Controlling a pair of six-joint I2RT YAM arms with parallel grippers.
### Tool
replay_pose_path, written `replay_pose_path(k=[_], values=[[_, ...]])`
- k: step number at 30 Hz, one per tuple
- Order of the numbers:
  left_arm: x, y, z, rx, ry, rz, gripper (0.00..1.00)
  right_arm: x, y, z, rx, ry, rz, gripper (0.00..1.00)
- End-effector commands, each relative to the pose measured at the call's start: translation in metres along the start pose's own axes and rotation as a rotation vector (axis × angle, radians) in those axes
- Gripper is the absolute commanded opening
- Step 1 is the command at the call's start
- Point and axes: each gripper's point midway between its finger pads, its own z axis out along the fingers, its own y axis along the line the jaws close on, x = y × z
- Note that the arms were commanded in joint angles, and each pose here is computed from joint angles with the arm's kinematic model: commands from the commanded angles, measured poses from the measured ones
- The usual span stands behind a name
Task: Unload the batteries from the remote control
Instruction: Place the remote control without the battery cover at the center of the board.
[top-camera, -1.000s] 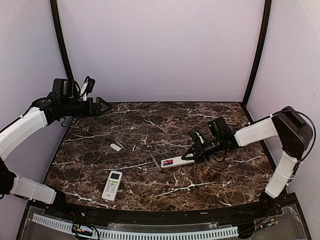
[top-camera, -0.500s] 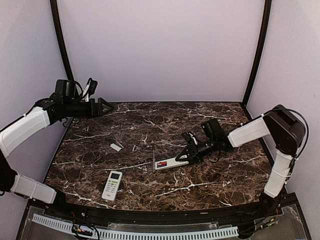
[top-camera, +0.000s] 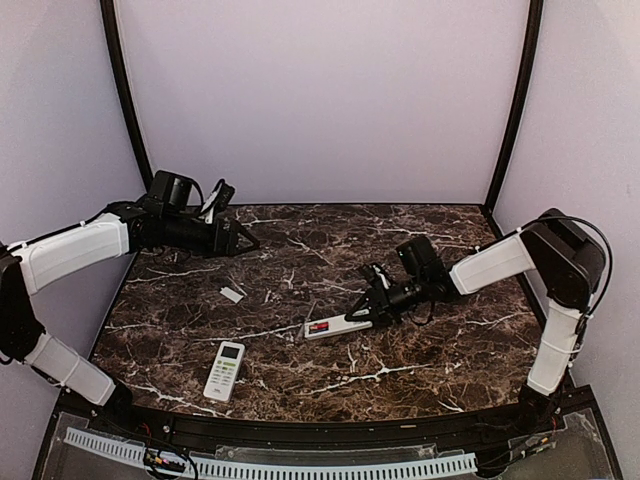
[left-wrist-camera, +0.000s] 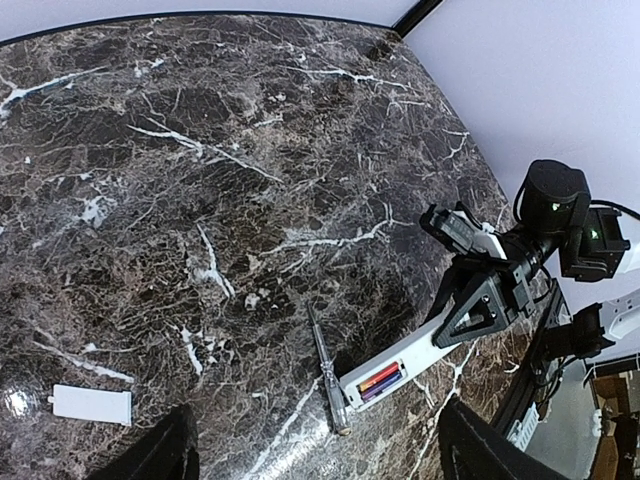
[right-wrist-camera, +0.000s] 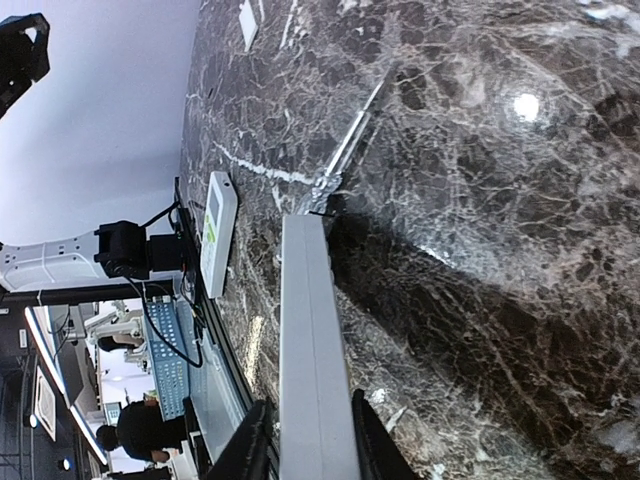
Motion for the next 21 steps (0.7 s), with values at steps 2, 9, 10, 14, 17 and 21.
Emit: replay_pose_path(k=[2, 9, 10, 14, 17, 21], values=[[0.011, -0.004, 0.008, 0.001, 0.051, 0.005, 0.82, -0.005, -0.014, 0.003, 0.071, -0.023, 0.013, 0.33], [0.014, -0.004, 0.012, -0.005, 0.067, 0.004, 0.82, -0.007, -0.018, 0.0, 0.114, -0.038, 0.011, 0.46], [0.014, -0.004, 0.012, -0.005, 0.068, 0.004, 0.82, -0.007, -0.019, -0.001, 0.126, -0.039, 0.008, 0.48], [0.016, -0.004, 0.014, -0.003, 0.075, 0.004, 0.82, -0.01, -0.019, -0.006, 0.167, -0.053, -0.01, 0.56], [0.017, -0.004, 0.015, -0.003, 0.08, 0.002, 0.82, -0.011, -0.022, -0.011, 0.216, -0.061, -0.016, 0.62], [0.018, -0.005, 0.016, -0.003, 0.085, 0.003, 0.81, -0.011, -0.027, -0.019, 0.282, -0.071, -0.026, 0.71]])
